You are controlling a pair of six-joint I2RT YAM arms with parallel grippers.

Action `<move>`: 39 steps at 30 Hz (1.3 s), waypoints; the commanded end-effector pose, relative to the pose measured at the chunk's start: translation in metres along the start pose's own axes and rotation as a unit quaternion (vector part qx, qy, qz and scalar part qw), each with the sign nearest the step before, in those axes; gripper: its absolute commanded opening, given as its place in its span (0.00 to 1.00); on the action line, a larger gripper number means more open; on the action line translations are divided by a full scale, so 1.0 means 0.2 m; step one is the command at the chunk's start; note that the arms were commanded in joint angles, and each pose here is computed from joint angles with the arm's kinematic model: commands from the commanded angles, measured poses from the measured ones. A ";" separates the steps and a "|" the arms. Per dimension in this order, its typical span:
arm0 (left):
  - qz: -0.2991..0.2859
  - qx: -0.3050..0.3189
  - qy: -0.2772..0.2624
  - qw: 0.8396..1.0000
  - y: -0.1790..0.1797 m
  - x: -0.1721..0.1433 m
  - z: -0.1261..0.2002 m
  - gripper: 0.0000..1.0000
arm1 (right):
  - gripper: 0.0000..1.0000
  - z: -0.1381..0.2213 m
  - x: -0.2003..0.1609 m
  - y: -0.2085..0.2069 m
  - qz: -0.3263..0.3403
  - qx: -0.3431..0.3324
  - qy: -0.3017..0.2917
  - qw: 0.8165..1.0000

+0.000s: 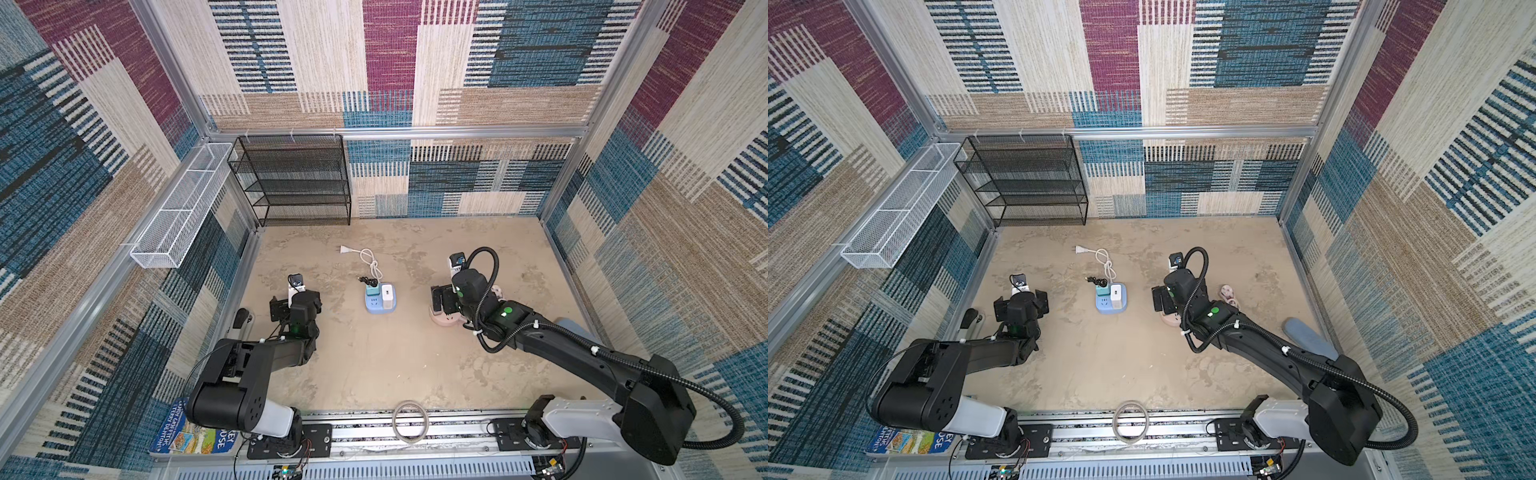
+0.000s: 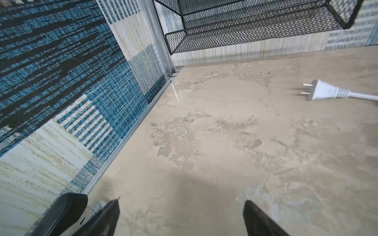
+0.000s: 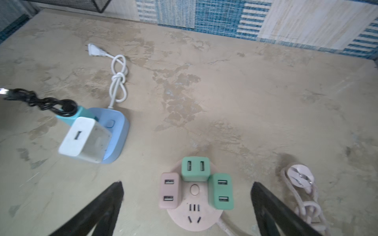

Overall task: Insert plugs into power strip
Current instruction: Reset both arms

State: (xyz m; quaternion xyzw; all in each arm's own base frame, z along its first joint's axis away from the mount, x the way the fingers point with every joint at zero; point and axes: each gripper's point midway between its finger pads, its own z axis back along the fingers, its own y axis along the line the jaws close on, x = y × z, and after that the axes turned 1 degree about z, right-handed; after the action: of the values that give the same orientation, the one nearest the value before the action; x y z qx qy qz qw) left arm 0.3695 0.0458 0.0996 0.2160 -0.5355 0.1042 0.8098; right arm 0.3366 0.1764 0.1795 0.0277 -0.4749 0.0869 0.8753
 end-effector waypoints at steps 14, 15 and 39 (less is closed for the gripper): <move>0.041 -0.120 -0.038 0.991 -0.13 0.05 -0.01 0.99 | 1.00 -0.16 -0.14 -0.97 -0.086 -0.274 -0.142 0.947; 0.041 -0.118 -0.042 0.991 -0.13 0.05 -0.02 0.99 | 1.00 -0.15 -0.17 -1.00 -0.104 -0.266 -0.154 0.946; 0.037 -0.119 -0.039 0.991 -0.14 0.06 -0.04 0.99 | 1.00 -0.10 -0.17 -0.98 -0.074 -0.139 -0.272 0.949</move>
State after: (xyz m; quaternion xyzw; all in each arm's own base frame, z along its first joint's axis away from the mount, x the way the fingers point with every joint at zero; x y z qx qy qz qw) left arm 0.3908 0.0247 0.0992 0.1052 -0.5797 0.0599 0.8058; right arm 0.3681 -0.0204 0.1320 -0.0436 -0.6760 -0.0576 0.7333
